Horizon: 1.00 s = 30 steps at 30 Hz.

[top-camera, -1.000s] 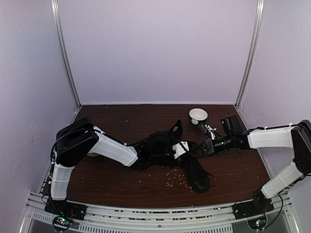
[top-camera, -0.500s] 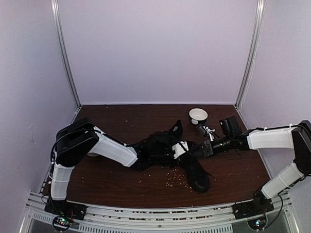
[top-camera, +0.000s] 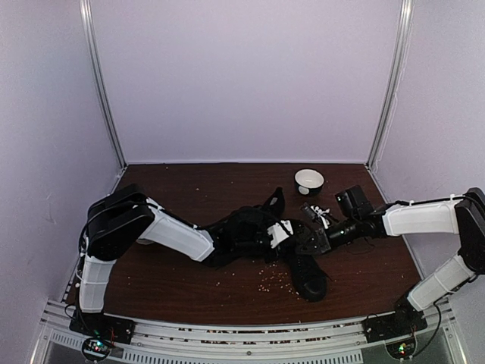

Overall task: Tie the shoes
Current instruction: Adjust the loop with the shoelace on the shoe.

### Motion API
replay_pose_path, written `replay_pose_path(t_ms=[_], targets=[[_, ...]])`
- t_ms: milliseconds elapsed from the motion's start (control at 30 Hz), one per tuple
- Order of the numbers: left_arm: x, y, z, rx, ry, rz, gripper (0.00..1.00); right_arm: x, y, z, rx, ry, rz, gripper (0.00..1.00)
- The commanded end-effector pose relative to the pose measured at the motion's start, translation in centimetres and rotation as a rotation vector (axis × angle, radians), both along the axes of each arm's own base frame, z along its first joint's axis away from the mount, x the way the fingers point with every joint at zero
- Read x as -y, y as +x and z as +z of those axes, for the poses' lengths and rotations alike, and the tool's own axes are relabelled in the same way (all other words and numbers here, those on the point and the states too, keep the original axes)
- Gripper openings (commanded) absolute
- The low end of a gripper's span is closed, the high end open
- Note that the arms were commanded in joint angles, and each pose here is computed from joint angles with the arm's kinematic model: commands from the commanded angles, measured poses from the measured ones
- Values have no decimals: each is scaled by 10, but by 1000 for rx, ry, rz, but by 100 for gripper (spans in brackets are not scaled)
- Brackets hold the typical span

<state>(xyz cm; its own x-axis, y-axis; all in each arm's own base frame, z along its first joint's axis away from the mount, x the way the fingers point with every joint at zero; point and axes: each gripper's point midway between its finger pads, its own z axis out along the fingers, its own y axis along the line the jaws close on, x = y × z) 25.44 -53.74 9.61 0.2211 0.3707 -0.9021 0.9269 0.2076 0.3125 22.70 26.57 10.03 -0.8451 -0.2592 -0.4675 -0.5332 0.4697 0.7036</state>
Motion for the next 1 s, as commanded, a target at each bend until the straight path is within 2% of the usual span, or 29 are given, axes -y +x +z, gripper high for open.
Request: replay_pose_path(t_ms=[0, 233, 400, 700, 967], targets=[[1, 3, 2, 7, -42, 12, 7, -4, -4, 27, 52, 53, 38, 9], [-1, 3, -2, 3, -40, 16, 6, 20, 13, 40, 67, 22, -87, 17], [-2, 3, -1, 6, -47, 20, 6, 31, 37, 19, 49, -62, -209, 16], [1, 3, 0, 5, -49, 13, 6, 8, 44, 20, 23, 28, -175, 14], [2, 3, 2, 7, -53, 11, 7, 1, 43, 14, 8, 45, -155, 10]])
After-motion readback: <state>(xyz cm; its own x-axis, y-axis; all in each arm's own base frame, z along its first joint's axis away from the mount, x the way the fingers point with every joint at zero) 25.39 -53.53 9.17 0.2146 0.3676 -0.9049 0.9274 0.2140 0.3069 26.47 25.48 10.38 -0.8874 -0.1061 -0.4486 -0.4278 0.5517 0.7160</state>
